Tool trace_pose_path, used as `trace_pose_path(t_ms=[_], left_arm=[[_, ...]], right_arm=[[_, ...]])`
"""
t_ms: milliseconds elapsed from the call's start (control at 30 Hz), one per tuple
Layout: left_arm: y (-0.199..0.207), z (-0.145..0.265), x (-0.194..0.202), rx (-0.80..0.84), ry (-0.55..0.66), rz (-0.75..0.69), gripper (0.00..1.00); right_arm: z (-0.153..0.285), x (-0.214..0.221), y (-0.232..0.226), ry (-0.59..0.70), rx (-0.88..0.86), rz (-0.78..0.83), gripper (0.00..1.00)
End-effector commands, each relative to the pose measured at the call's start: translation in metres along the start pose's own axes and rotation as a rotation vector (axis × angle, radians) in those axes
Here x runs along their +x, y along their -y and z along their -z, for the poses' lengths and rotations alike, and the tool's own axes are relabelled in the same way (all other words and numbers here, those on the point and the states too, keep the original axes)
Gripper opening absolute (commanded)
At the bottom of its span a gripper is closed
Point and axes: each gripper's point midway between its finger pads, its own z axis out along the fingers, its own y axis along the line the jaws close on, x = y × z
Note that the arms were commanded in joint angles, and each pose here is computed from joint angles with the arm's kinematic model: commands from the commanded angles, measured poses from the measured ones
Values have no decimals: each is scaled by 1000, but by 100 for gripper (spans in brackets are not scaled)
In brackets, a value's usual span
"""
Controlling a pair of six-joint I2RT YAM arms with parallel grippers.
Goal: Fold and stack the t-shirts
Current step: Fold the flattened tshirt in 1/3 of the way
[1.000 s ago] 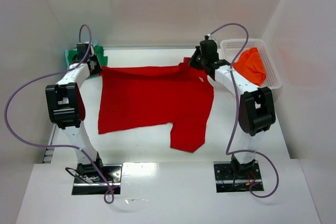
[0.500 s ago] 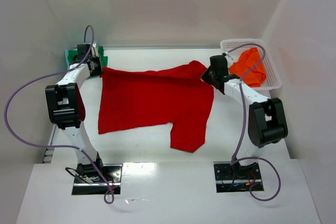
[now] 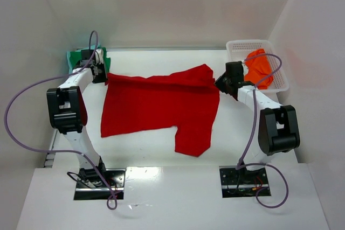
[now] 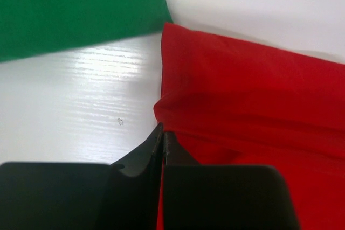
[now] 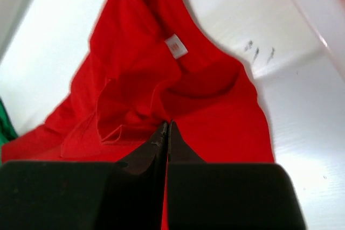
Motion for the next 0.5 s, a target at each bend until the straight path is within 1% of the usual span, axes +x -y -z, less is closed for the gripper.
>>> trace_pose_path(t_ms=[0, 233, 467], left_arm=[[-5, 16, -4, -13, 31, 16, 0], [-1, 19, 15, -7, -7, 96, 0], [5, 20, 38, 9, -74, 165, 0]], right_arm=[[-6, 14, 11, -34, 15, -15, 0], [-7, 40, 32, -89, 56, -16, 0], [-14, 49, 42, -111, 83, -20, 0]])
